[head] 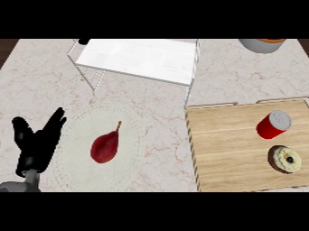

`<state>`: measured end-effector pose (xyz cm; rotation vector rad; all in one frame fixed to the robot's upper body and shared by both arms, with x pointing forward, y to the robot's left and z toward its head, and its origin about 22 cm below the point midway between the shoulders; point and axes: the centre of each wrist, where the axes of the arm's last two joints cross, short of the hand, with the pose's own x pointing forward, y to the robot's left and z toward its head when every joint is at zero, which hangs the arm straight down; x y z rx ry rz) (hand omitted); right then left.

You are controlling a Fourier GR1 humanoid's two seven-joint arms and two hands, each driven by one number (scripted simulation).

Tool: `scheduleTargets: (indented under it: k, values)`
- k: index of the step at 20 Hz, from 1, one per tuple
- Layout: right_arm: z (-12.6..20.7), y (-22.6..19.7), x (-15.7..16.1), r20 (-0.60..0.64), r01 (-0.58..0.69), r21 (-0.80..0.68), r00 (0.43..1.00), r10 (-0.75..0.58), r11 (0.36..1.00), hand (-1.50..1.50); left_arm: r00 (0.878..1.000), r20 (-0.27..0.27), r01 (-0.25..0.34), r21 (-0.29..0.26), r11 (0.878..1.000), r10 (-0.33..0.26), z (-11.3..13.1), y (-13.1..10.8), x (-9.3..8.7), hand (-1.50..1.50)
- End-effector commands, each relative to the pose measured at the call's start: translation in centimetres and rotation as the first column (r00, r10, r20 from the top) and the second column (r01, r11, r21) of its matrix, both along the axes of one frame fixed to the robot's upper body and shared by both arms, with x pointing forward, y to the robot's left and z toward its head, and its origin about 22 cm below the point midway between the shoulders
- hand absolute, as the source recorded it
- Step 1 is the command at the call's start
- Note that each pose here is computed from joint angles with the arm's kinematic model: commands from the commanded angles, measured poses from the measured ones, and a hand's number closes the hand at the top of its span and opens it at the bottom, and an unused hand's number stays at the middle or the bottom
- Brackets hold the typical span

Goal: Pick the can from the tray and place it in the tiered shelf

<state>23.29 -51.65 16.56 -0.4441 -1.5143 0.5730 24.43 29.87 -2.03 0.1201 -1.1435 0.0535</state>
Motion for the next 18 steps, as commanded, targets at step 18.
scheduleTargets:
  k: [18]
  values:
    - [4.5,16.7,3.8,-0.219,0.072,-0.368,0.962,-0.162,0.927,-1.5,0.999,-0.034,0.025,-0.022,0.999,-0.026,-3.1,-2.2,-0.5,0.0]
